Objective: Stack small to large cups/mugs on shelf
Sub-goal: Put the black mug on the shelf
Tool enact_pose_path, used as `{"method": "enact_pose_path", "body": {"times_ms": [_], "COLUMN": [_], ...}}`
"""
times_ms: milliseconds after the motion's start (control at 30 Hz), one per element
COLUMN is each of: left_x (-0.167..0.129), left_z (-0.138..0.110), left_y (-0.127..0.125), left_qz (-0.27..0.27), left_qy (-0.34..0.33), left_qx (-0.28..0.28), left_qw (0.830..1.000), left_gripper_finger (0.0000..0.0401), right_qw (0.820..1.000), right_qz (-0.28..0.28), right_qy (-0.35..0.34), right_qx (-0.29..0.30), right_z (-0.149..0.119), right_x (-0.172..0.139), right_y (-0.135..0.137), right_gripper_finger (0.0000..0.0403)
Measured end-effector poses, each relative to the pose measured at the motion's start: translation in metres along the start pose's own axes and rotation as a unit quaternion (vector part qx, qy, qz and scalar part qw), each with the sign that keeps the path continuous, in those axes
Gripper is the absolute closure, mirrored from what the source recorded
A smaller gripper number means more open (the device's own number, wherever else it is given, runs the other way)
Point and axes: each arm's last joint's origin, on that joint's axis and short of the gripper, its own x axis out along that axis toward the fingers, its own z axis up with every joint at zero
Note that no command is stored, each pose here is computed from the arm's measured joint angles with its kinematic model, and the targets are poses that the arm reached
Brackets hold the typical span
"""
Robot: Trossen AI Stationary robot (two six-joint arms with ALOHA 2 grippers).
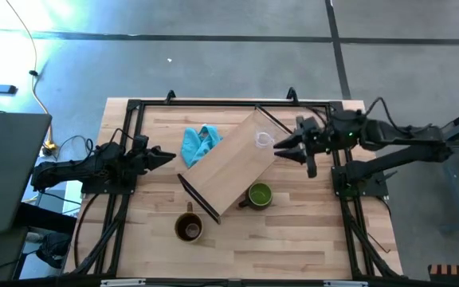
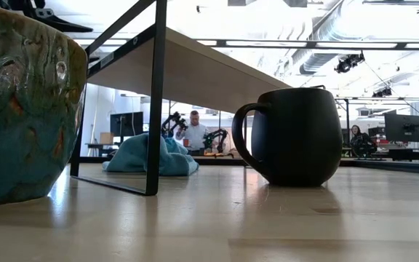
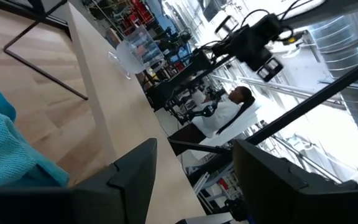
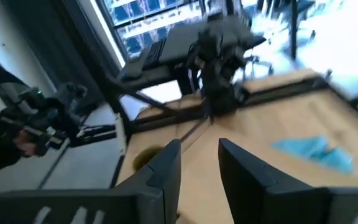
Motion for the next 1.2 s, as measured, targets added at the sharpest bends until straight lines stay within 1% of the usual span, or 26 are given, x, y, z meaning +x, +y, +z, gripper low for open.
{"method": "enact_pose_path", "body": {"times_ms": [100, 333, 467, 600, 767, 867, 967, 1100, 1200], "left_x": [0.0, 0.0, 0.0, 0.0, 0.0, -0.001, -0.001, -0.002, -0.003], "left_z": [0.0, 0.0, 0.0, 0.0, -0.003, -0.005, -0.007, -0.009, -0.01], "left_y": [0.0, 0.0, 0.0, 0.0, -0.002, -0.003, -0.005, -0.006, -0.007], "left_qz": [0.002, 0.004, 0.004, -0.006, -0.031, -0.052, -0.073, -0.096, -0.107], "left_qy": [-0.003, -0.006, -0.006, 0.009, 0.048, 0.084, 0.123, 0.168, 0.191], "left_qx": [0.0, 0.0, 0.0, -0.004, -0.026, -0.042, -0.063, -0.079, -0.085], "left_qw": [1.0, 1.0, 1.0, 1.0, 0.998, 0.994, 0.988, 0.978, 0.972], "left_gripper_finger": [0.0201, 0.0201, 0.0201, 0.0201, 0.0201, 0.0201, 0.0201, 0.0201, 0.0201], "right_qw": [1.0, 0.998, 0.995, 0.993, 0.992, 0.991, 0.986, 0.975, 0.968], "right_qz": [0.011, 0.014, 0.015, 0.023, 0.036, 0.044, 0.038, 0.013, -0.004], "right_qy": [0.011, 0.037, 0.06, 0.073, 0.079, 0.084, 0.108, 0.152, 0.177], "right_qx": [0.024, 0.049, 0.074, 0.089, 0.089, 0.09, 0.119, 0.164, 0.178], "right_z": [-0.017, -0.037, -0.05, -0.056, -0.058, -0.059, -0.064, -0.073, -0.08], "right_x": [0.004, 0.01, 0.013, 0.015, 0.014, 0.014, 0.013, 0.013, 0.018], "right_y": [0.0, 0.007, 0.009, 0.013, 0.018, 0.022, 0.023, 0.022, 0.021], "right_gripper_finger": [0.0304, 0.0304, 0.0304, 0.0304, 0.0304, 0.0304, 0.0304, 0.0304, 0.0304]}}
